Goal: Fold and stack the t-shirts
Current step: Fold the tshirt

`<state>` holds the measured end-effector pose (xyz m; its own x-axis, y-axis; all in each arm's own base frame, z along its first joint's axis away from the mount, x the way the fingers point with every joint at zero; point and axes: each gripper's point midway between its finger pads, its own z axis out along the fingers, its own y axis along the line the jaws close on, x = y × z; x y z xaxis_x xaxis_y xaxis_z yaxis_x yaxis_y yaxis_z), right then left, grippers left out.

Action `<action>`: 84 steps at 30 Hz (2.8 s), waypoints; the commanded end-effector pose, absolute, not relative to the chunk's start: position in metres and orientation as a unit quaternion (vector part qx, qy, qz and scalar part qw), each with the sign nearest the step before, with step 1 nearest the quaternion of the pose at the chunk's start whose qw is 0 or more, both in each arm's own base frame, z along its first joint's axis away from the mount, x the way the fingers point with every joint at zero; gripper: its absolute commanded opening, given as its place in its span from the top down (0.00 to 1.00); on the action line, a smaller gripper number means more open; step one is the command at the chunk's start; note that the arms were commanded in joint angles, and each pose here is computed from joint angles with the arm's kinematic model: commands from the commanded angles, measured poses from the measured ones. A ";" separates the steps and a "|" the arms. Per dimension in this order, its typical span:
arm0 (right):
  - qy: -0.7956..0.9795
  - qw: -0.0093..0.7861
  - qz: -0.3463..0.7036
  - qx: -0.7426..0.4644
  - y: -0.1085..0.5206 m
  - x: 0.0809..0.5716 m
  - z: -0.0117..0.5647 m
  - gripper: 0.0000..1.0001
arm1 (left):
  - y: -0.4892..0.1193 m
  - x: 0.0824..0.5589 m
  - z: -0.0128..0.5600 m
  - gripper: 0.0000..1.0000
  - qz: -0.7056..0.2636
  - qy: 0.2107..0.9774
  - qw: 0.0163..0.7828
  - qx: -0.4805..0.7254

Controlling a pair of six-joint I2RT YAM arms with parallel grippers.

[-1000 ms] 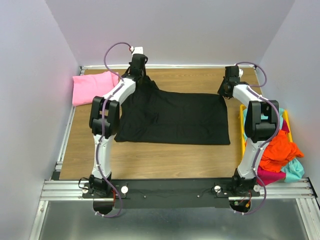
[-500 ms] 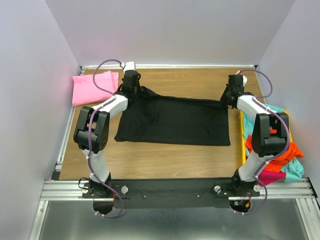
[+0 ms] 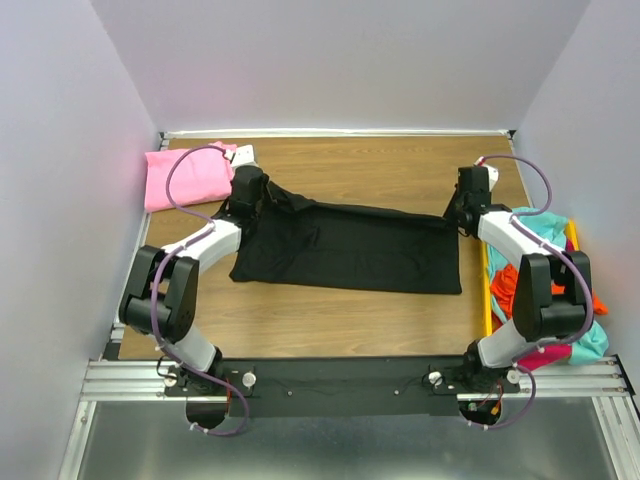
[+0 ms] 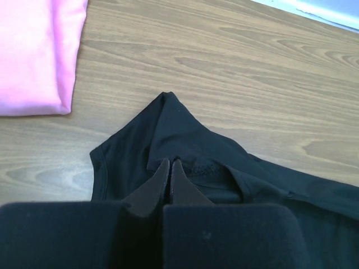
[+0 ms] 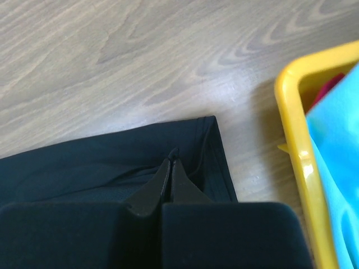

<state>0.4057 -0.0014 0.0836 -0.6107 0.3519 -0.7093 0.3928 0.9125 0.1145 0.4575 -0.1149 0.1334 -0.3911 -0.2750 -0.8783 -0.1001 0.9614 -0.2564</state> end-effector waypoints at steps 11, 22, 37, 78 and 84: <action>0.891 0.388 -0.068 0.226 -0.011 0.362 0.069 0.96 | -0.112 0.411 0.102 1.00 -0.087 0.841 0.520 -0.124; 0.832 0.521 -0.043 0.186 0.046 0.356 0.163 0.23 | -0.096 0.361 0.117 0.34 -0.101 0.821 0.543 -0.148; 0.853 0.462 0.193 -0.145 0.360 0.352 0.109 0.45 | -0.106 0.429 0.089 0.39 -0.100 0.839 0.521 -0.120; 0.868 0.442 0.090 -0.207 0.406 0.368 0.019 0.93 | -0.080 0.417 0.096 0.42 -0.113 0.831 0.528 -0.133; 0.862 0.456 0.105 -0.197 0.406 0.367 0.044 0.97 | -0.080 0.418 0.094 0.42 -0.110 0.833 0.526 -0.133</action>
<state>0.3710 0.4145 0.0302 -0.5165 -0.2384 -0.8224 -0.4555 0.8898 0.0282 0.4136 -0.0781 0.0854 -0.4301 -0.3437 -0.8348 -0.1299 0.9386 -0.3195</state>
